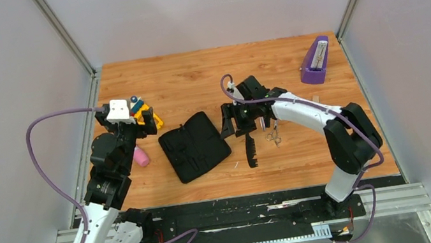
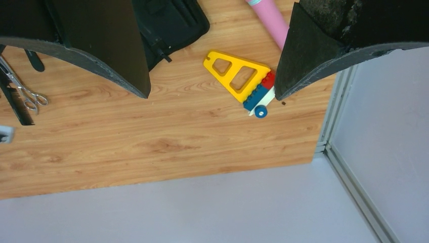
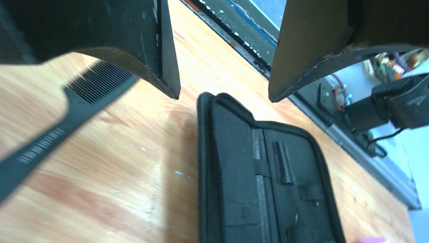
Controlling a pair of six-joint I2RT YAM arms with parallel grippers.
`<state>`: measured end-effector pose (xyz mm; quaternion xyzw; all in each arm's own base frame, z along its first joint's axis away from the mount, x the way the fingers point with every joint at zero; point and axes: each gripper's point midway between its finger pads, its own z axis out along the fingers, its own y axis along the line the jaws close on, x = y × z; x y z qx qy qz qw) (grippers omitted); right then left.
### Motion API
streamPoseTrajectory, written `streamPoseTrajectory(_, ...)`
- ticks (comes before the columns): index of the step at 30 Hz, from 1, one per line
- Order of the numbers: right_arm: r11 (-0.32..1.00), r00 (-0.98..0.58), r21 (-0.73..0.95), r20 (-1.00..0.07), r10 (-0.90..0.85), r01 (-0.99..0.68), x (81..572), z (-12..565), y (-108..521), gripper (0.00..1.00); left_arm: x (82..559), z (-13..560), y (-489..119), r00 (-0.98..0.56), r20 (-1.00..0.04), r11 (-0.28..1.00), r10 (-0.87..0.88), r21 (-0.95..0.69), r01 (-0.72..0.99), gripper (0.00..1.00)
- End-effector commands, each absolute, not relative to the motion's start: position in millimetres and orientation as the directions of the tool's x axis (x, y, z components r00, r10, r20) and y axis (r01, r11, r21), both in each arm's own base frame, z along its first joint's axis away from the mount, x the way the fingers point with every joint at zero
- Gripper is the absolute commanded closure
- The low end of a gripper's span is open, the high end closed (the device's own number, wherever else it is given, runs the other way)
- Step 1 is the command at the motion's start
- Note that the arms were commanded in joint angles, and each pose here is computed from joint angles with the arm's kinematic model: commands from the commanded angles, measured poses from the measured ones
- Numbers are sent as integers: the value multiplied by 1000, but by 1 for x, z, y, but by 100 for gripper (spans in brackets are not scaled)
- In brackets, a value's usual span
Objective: Sort the hair-cutting tools
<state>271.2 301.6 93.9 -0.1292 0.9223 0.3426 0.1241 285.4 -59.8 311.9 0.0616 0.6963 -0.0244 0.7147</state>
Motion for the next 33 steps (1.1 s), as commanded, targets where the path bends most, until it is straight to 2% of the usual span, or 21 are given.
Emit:
streamPoseTrajectory(1,880,-926,434,-378,-16,-193,285,112,262,30,282,335,-55,72,-997,994,32,39,98,0)
streamPoseTrajectory(5,952,-941,295,-339,22,-84,267,96,229,28,282,333,-53,55,-998,997,2,7,78,0)
streamPoseTrajectory(9,978,-965,202,-262,7,-48,239,80,214,28,281,333,-50,51,-999,998,-14,-11,59,0)
streamPoseTrajectory(18,979,-984,178,-161,-71,-100,204,62,236,30,281,330,-47,39,-999,999,-15,-13,46,0)
streamPoseTrajectory(33,991,-990,76,-96,-101,-109,200,20,231,45,286,322,-50,14,-1000,999,-8,-8,50,0)
